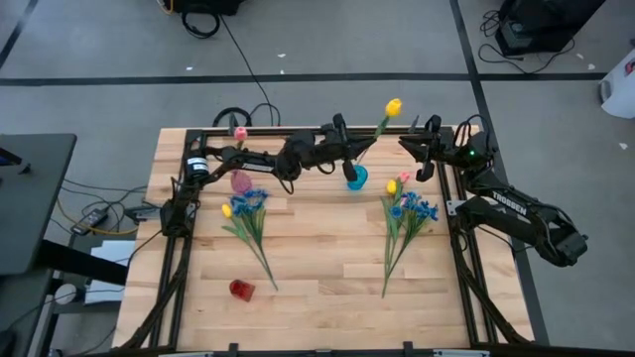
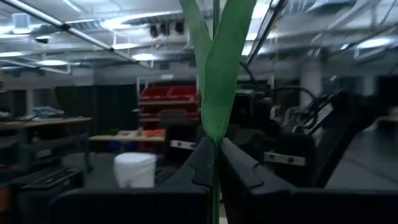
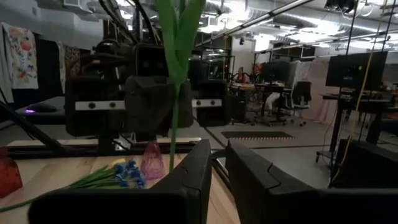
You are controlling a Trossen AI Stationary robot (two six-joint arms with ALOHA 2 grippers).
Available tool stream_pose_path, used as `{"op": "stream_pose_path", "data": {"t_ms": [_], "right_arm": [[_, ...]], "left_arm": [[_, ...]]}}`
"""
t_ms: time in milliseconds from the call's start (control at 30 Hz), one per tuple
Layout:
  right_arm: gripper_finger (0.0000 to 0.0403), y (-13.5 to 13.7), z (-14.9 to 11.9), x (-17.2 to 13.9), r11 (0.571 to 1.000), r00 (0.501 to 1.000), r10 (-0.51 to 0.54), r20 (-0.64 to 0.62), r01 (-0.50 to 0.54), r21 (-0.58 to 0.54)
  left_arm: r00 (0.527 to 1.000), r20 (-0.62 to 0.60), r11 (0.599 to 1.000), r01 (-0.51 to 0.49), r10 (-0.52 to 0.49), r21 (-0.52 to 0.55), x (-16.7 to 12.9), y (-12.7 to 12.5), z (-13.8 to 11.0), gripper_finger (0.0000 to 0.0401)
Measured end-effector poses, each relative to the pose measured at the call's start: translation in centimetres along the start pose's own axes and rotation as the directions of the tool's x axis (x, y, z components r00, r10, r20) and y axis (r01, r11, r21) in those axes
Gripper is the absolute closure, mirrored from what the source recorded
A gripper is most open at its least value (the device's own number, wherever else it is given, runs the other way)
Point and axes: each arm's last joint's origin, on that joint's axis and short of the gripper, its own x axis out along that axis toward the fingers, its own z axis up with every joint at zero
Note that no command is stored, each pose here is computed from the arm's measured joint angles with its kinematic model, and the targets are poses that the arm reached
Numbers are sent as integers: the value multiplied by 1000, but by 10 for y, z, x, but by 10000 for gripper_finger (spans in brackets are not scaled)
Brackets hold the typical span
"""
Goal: Sort flowers into vase by color
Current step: Put the top center yellow tulip into the blue vase
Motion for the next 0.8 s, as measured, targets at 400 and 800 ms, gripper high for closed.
{"op": "stream_pose_path", "data": {"t_ms": [400, 800], "right_arm": [[338, 0, 0, 0, 1000, 1000, -1, 0, 1, -2], [338, 0, 0, 0, 1000, 1000, 1, 0, -1, 0]], "left_arm": [[1000, 29, 1000, 3, -3, -3, -4, 0, -25, 384], [997, -80, 1000, 2, -4, -22, -5, -1, -38, 384]]}}
